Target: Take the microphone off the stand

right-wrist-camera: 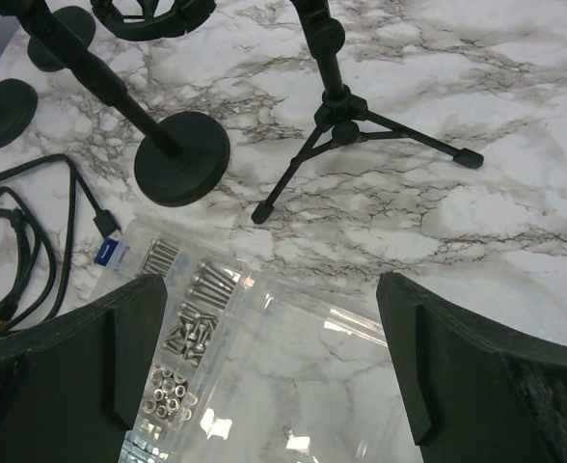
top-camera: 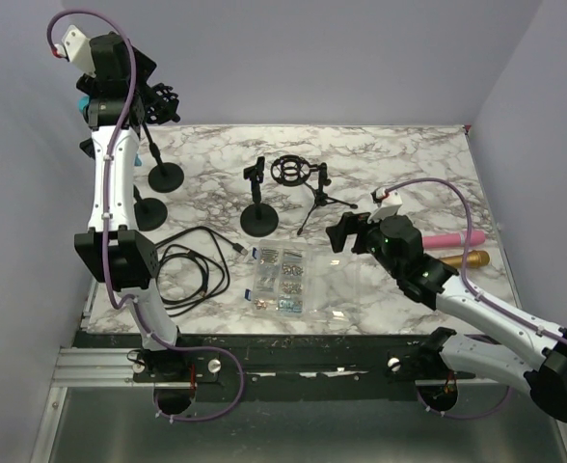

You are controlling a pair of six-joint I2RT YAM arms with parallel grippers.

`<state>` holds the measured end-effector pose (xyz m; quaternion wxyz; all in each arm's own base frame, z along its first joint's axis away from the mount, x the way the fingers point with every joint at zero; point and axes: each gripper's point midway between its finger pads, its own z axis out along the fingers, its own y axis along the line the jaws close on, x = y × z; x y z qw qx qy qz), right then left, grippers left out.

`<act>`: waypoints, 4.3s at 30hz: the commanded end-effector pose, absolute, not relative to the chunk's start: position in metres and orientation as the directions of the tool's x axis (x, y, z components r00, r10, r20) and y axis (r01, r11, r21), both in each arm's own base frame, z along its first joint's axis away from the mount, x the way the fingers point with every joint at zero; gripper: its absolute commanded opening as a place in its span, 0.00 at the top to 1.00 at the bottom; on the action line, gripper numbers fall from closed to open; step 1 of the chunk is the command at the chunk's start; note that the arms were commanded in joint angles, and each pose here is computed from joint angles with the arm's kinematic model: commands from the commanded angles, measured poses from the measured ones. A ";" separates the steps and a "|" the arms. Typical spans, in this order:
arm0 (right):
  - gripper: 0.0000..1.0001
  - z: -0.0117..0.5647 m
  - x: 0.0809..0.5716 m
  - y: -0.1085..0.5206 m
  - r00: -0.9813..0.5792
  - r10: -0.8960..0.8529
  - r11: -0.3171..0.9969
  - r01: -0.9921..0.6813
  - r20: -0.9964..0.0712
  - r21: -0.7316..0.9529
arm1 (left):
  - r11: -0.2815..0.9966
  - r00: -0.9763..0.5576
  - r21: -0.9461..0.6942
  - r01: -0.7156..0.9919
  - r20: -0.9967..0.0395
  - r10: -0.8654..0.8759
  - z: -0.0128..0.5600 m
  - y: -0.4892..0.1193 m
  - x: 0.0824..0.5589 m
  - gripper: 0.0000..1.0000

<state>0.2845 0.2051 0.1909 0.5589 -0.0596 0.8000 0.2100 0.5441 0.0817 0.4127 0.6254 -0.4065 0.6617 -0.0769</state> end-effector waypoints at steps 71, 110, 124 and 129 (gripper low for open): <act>0.00 0.239 0.263 0.217 -0.422 0.346 0.794 -0.344 -0.838 0.501 | 0.648 -0.291 -0.492 0.581 -0.870 -0.399 0.462 -0.176 0.363 1.00; 0.41 0.343 0.159 0.313 -0.530 0.371 -0.083 -0.837 -0.763 0.541 | 0.092 -0.509 -0.506 0.858 -0.861 0.008 0.386 -0.314 0.176 1.00; 0.99 0.310 0.203 0.308 -0.542 0.429 0.170 -0.738 -0.723 0.653 | 0.355 -0.449 -0.421 0.835 -0.894 -0.004 0.376 -0.295 0.209 0.01; 0.99 0.284 0.241 0.274 -0.491 0.459 0.486 -0.559 -0.740 0.672 | 0.563 -0.344 -0.315 0.764 -0.937 -0.059 0.385 -0.261 0.231 0.01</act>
